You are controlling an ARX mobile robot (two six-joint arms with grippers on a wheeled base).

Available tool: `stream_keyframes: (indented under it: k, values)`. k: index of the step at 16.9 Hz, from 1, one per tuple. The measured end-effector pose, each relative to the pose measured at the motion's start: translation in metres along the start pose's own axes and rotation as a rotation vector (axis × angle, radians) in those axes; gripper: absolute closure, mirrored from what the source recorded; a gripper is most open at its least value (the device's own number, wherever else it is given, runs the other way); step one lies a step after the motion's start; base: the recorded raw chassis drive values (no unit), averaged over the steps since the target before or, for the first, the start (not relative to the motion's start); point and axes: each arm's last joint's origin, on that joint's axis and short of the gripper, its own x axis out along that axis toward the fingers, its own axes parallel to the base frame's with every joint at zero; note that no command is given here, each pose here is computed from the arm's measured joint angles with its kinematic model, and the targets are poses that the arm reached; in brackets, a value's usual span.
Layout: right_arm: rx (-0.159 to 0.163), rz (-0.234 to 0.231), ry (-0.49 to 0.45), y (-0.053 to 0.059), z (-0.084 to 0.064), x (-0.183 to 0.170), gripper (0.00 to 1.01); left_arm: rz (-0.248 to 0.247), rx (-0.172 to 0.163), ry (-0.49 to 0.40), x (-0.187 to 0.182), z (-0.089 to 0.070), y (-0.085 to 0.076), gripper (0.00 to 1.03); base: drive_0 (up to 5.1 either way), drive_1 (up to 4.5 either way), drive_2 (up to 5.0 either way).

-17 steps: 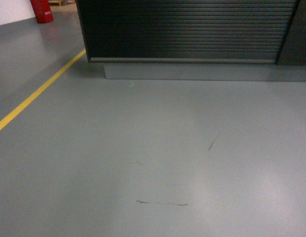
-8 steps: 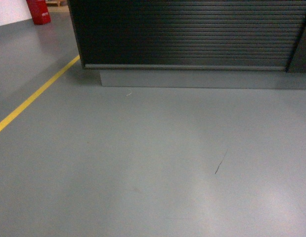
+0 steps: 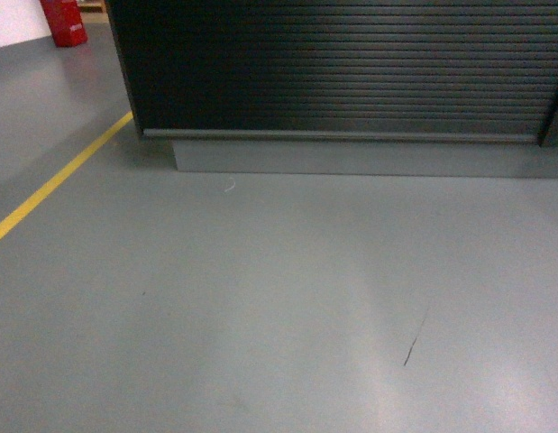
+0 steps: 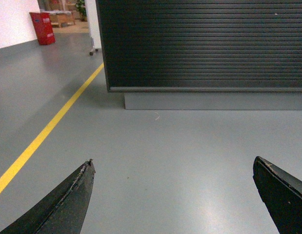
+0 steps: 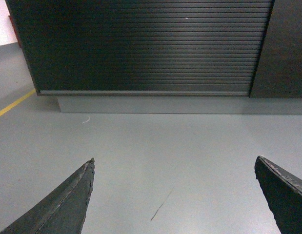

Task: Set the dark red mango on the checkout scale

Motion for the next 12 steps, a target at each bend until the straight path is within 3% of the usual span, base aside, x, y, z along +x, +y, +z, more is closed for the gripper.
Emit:
stream_keyframes:
  k: [12]
  values:
    - [0.000, 0.000, 0.003, 0.0000, -0.0003, 0.0000, 0.03, 0.001, 0.000, 0.000, 0.0000, 0.0000, 0.0000, 0.05, 0.0, 4.16, -4.2]
